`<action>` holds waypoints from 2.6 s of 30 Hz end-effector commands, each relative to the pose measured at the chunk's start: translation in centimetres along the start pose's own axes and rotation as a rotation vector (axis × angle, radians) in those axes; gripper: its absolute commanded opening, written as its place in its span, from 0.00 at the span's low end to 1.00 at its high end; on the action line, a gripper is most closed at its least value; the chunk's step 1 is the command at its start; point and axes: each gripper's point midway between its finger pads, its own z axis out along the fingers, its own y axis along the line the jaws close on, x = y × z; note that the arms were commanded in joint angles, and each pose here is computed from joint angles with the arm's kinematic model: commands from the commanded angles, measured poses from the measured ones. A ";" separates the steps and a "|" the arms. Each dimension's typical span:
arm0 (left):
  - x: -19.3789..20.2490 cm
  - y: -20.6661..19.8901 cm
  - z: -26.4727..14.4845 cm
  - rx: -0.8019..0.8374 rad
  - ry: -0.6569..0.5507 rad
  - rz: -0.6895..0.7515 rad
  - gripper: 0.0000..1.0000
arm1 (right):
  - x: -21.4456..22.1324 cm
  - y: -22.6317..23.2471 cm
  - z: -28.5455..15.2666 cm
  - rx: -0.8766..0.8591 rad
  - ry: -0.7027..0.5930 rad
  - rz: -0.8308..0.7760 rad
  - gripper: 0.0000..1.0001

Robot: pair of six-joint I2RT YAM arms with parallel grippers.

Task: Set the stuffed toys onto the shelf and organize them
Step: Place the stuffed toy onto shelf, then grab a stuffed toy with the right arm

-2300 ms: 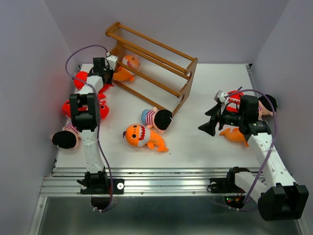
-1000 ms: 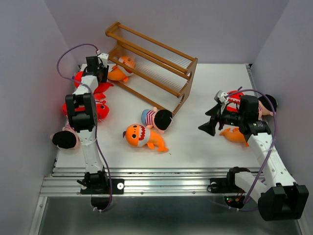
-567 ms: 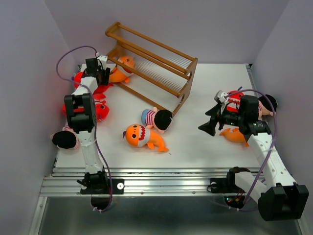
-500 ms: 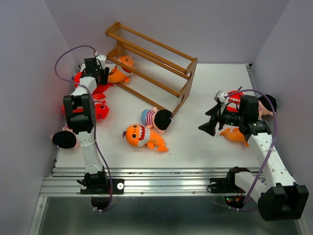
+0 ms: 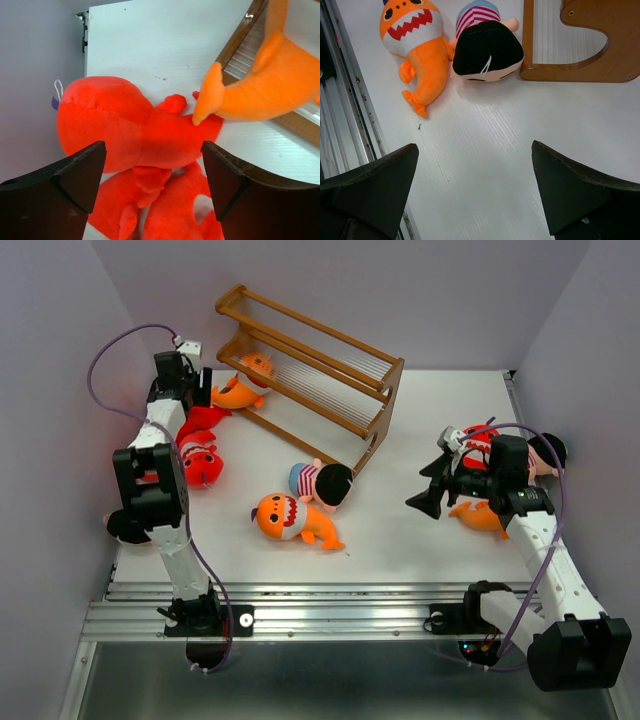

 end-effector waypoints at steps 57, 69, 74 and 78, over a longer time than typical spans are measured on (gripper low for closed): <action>2.9 -7.7 -36.1 0.282 -0.690 -0.415 0.99 | 4.1 10.7 31.5 -0.411 0.594 -0.328 0.90; 1.4 -11.6 -38.0 0.544 -0.757 -0.362 0.98 | -3.7 14.8 25.4 -0.595 0.439 -0.108 0.01; 1.5 -14.4 -39.2 0.737 -0.764 -0.329 0.98 | -8.6 13.5 20.2 -0.603 0.313 -0.063 0.01; 1.4 -15.6 -39.9 0.844 -0.767 -0.356 0.98 | -12.0 10.8 15.9 -0.555 0.202 -0.006 0.01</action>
